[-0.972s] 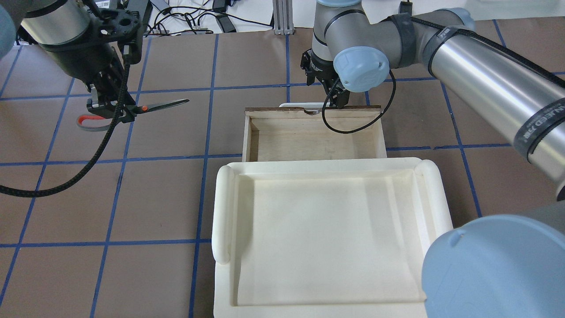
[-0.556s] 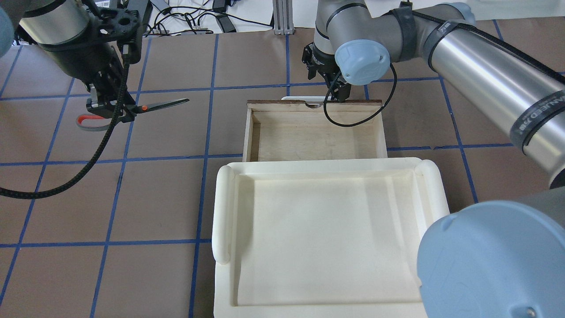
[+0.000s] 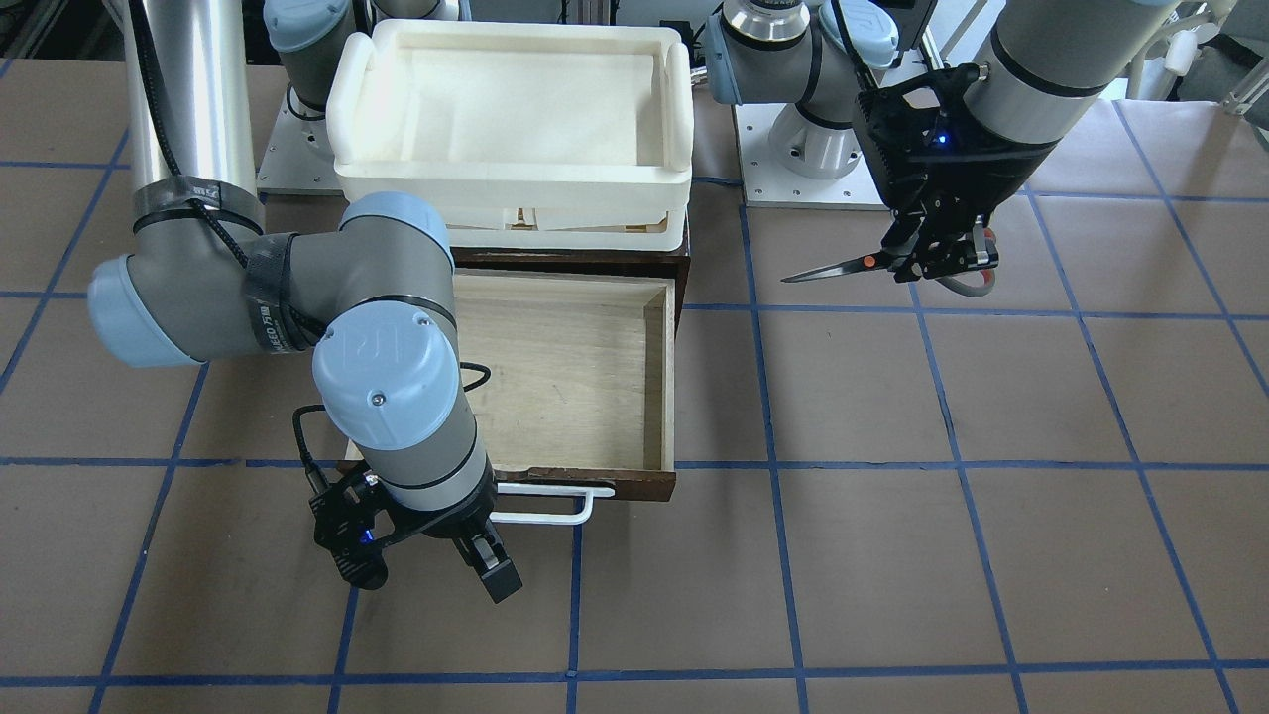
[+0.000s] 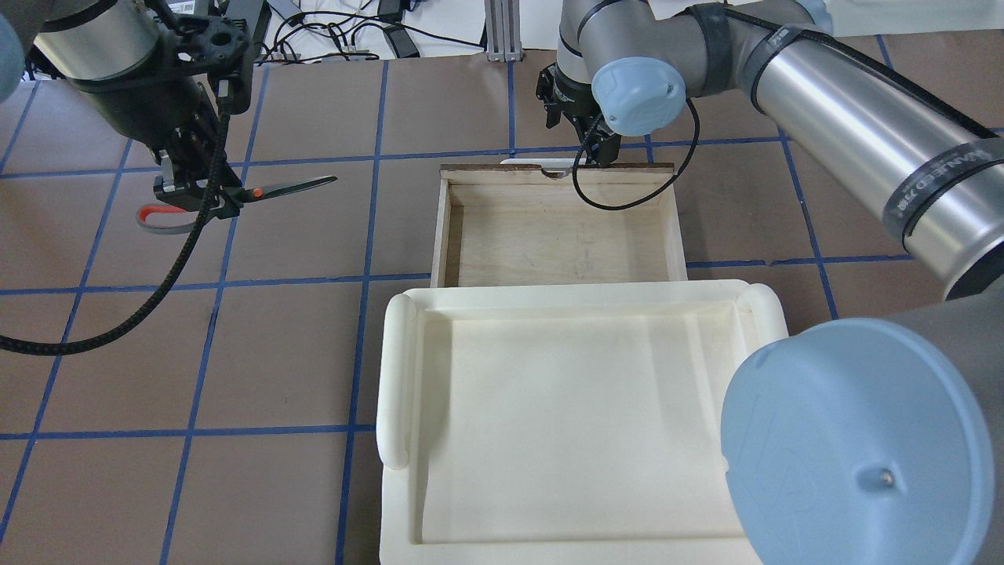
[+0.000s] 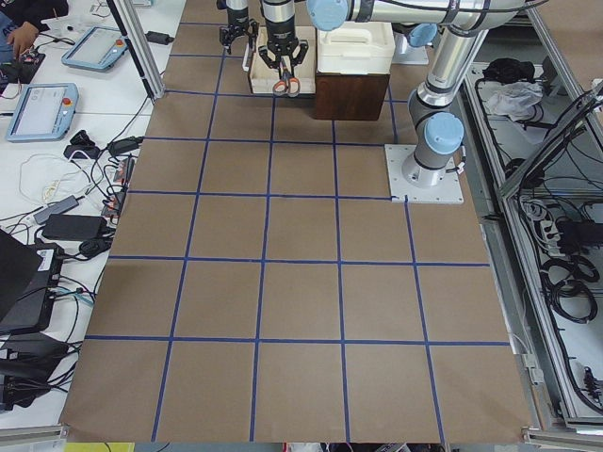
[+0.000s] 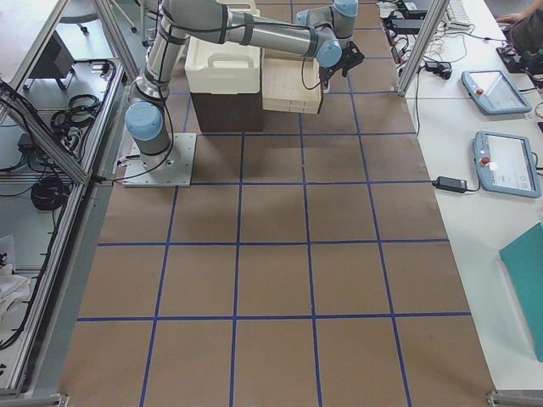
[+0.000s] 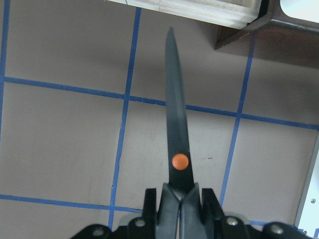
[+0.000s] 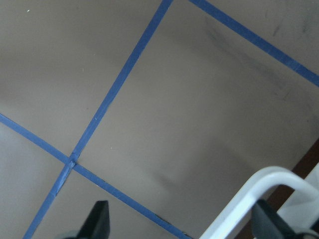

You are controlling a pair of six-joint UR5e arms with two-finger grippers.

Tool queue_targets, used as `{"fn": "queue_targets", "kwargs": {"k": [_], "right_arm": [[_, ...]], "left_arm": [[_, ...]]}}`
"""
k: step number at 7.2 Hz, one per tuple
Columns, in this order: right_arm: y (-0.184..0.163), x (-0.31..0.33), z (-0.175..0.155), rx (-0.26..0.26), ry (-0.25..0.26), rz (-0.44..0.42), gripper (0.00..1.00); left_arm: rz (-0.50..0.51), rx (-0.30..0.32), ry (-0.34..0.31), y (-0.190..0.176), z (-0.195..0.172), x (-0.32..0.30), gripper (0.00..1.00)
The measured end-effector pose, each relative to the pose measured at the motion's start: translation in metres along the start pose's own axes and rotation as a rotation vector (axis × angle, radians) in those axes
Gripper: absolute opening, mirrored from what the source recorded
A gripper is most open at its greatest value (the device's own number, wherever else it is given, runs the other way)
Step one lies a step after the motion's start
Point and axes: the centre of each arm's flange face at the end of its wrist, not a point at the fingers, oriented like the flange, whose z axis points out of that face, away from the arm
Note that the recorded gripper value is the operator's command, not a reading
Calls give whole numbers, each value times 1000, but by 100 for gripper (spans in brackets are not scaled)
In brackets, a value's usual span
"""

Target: Place scissors in drawer with both arms

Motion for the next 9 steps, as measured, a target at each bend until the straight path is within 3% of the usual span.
{"fn": "queue_targets", "kwargs": {"k": [9], "right_arm": [[-1, -1, 8, -26, 27, -1, 100]], "left_arm": [[-1, -4, 3, 0, 2, -1, 0]]}}
